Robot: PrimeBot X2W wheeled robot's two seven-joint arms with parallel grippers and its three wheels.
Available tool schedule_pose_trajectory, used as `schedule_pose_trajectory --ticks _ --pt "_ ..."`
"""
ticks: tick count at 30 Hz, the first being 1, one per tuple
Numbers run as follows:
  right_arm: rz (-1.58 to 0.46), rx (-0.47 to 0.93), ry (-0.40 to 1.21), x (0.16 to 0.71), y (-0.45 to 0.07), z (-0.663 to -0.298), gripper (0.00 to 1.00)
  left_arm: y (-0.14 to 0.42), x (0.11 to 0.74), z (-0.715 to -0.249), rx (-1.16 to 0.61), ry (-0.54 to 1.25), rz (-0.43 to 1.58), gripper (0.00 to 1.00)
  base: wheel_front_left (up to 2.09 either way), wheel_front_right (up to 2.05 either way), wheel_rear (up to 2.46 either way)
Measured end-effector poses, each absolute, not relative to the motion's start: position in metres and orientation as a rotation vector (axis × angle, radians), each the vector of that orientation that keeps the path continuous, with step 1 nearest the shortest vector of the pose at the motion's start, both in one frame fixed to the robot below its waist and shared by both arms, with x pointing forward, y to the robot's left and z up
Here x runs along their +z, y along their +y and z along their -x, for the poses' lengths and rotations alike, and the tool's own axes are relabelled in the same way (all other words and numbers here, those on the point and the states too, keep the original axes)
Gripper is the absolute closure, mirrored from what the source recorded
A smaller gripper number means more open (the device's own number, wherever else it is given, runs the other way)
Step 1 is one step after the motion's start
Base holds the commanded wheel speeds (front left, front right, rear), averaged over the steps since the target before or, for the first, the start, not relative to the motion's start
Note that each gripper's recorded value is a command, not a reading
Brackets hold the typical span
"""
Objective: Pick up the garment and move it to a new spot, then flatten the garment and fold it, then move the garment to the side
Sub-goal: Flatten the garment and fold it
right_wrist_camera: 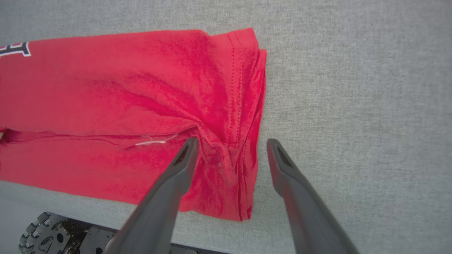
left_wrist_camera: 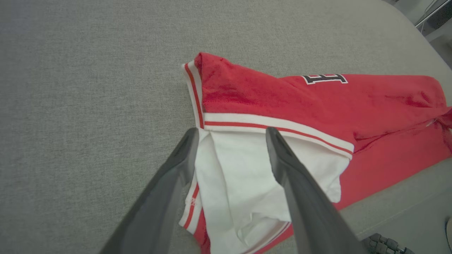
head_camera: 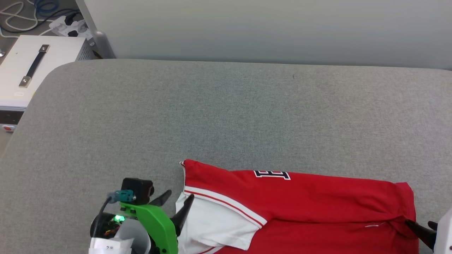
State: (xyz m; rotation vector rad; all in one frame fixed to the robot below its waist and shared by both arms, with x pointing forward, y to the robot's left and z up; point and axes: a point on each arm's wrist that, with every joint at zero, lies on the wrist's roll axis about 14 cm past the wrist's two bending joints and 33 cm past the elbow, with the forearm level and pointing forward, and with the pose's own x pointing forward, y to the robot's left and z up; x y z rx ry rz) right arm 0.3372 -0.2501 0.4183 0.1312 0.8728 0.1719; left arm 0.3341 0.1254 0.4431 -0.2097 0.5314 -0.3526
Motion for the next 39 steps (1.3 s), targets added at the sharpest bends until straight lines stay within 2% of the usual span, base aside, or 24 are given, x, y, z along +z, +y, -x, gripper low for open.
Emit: schedule_pose_trajectory --ticks 9,19,26,32,39 --pt "-0.183 0.100 0.872 0.428 -0.252 -0.341 0.00 0.149 0.499 -0.368 -0.257 0.135 0.192 0.00 0.00 0.00 0.00" --pt "-0.264 0.006 0.907 0.410 -0.256 -0.347 0.00 0.171 0.573 -0.391 -0.161 -0.218 0.058 0.00 0.00 0.00 0.00" --pt "-0.290 -0.014 0.965 0.391 -0.254 -0.347 0.00 0.185 0.567 -0.383 -0.099 -0.242 0.009 0.00 0.00 0.00 0.00" --pt "-0.294 -0.019 0.997 0.379 -0.252 -0.347 0.00 0.192 0.545 -0.377 -0.075 -0.190 0.025 0.00 0.00 0.00 0.00" --pt "-0.304 0.019 1.031 0.369 -0.237 -0.346 0.00 0.195 0.537 -0.377 -0.061 -0.169 0.031 0.00 0.00 0.00 0.00"
